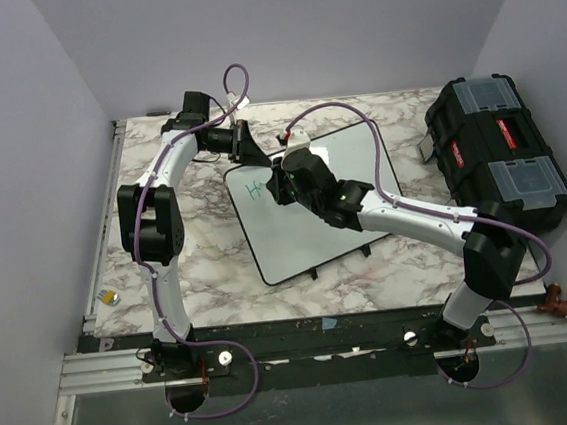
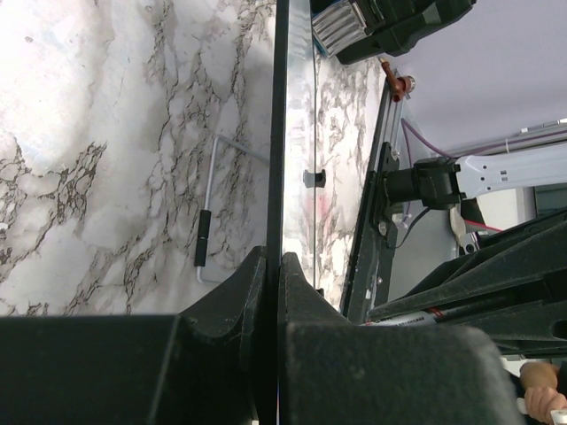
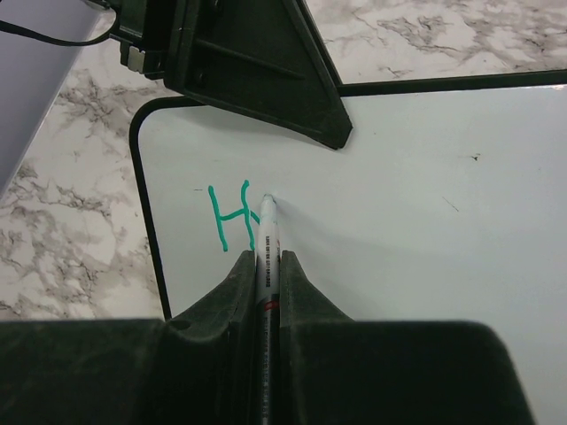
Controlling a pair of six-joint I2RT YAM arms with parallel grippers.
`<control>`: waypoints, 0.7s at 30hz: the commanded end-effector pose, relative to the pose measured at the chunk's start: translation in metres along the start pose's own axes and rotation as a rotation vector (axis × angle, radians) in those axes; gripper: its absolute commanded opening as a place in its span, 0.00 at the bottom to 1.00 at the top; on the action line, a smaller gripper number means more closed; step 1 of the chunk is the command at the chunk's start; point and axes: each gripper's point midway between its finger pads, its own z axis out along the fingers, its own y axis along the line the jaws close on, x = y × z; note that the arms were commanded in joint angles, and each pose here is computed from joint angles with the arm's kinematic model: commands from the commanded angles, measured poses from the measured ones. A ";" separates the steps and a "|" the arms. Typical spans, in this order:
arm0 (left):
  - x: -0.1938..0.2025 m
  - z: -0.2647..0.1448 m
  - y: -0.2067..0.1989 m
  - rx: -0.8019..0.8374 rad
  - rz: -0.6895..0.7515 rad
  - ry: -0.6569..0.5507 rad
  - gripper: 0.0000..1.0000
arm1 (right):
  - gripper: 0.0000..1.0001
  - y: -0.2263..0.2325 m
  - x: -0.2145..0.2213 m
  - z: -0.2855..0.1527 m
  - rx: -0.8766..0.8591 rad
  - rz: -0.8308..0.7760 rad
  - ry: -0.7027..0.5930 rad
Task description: Write a sentence on the whiteboard
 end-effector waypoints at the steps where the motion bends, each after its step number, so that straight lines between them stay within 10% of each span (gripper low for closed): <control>1: -0.015 -0.005 -0.002 -0.070 0.153 -0.028 0.00 | 0.01 0.002 0.002 0.006 -0.012 -0.005 0.007; 21: -0.014 -0.005 -0.002 -0.071 0.152 -0.028 0.00 | 0.01 -0.026 0.026 -0.015 0.073 0.027 0.051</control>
